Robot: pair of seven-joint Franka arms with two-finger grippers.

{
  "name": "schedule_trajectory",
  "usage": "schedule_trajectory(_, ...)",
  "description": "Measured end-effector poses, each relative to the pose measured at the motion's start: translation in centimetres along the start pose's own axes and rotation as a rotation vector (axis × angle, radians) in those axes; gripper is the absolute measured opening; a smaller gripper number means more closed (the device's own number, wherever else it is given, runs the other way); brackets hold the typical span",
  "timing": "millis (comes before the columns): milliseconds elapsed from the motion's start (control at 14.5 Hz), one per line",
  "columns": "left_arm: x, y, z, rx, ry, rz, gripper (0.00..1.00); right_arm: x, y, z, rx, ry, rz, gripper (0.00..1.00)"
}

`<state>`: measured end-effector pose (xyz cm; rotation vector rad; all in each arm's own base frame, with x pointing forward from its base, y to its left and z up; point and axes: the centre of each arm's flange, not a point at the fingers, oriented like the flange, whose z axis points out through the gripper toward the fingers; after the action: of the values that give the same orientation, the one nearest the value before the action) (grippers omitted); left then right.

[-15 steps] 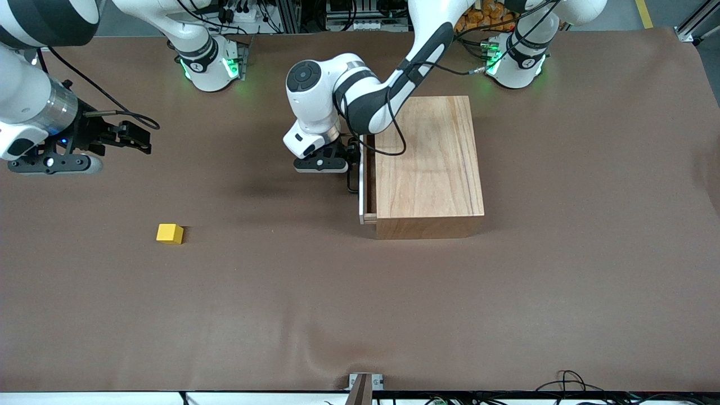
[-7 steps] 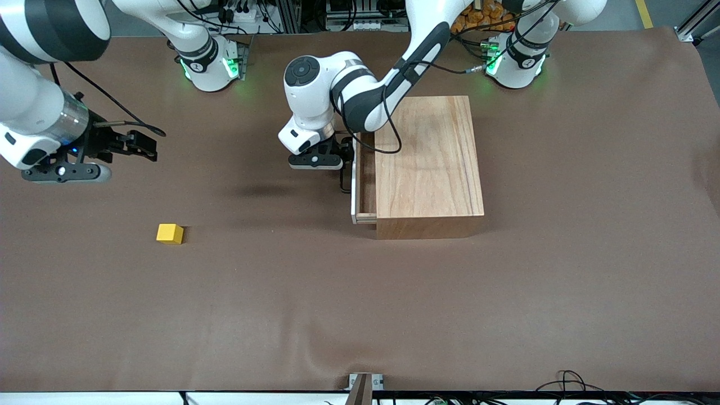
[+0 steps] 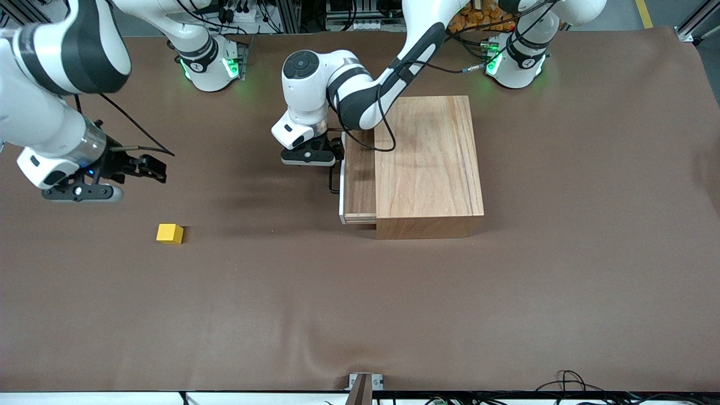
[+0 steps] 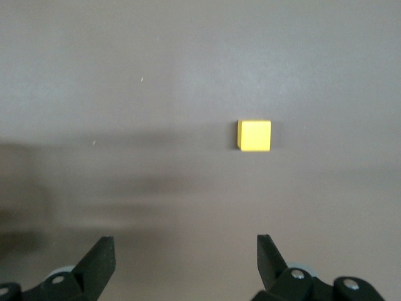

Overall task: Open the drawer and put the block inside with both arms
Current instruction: 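Pull the drawer open with the left gripper while the right gripper reaches the cube, then grasp the yellow cube with the right gripper and lift it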

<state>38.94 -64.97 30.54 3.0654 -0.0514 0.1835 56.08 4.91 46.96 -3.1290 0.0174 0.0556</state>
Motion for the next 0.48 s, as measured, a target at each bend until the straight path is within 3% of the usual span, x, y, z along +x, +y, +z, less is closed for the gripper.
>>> schedule_trajectory(138,-0.2,0.2,0.2,-0.009,0.004,0.000,1.00,0.2,0.7,4.1,0.000,0.011,0.011,1.00)
schedule_trajectory(482,-0.7,0.9,0.0,-0.037,0.016,-0.006,1.00,3.2,4.6,14.0,-0.011,-0.056,0.079,1.00)
